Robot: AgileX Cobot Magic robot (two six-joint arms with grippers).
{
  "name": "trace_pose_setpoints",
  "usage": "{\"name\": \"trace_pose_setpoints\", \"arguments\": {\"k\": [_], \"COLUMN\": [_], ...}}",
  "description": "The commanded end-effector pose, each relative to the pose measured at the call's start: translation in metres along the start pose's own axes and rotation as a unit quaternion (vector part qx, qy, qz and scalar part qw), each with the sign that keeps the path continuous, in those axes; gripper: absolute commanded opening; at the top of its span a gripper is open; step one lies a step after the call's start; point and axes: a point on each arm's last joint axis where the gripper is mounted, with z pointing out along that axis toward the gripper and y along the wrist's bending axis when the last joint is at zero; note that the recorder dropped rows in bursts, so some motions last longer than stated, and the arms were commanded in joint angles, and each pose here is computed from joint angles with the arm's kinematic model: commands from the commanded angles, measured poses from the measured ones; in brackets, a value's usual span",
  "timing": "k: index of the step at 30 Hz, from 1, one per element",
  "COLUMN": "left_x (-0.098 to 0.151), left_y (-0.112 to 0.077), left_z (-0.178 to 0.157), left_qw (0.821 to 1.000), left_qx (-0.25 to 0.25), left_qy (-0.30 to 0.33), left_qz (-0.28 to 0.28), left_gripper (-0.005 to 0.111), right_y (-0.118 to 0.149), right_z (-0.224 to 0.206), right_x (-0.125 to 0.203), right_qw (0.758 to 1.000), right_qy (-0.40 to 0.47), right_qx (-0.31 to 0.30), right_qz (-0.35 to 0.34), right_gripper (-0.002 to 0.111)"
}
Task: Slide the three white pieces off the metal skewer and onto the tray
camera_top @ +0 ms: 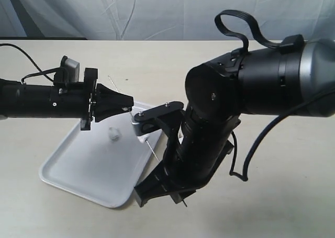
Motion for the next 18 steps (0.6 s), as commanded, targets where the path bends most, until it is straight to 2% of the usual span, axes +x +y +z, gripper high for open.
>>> {"name": "trace_pose_setpoints", "arguments": {"k": [1,13,15,18], "left_x": [-0.013,-0.035,-0.035,-0.028], "left_y": [-0.003,0.014,0.017,0.020], "left_z": [-0.013,-0.066,-0.072,-0.073], "left_qw": [0.999,0.992,0.993,0.996], "left_qx": [0.009,-0.004,-0.011,-0.029], "left_qy": [-0.034,-0.121,-0.120,-0.080], "left_qz": [0.001,-0.018,-0.017,-0.005], "left_gripper": [0.013,0.013,0.013,0.013], "right_y": [0.001,-0.012,-0.012,-0.012], "right_z": [0.004,0.029,0.028,0.026], "right_x": [0.010,0.037,0.037,0.037], "right_qw": [1.000,0.998,0.998,0.998], "right_qy": [0.023,0.059,0.061,0.053], "right_qx": [0.011,0.024,0.024,0.025], "right_qz": [-0.018,-0.005,-0.004,-0.007], "right_gripper": [-0.001,-0.001,-0.001,-0.001]}}
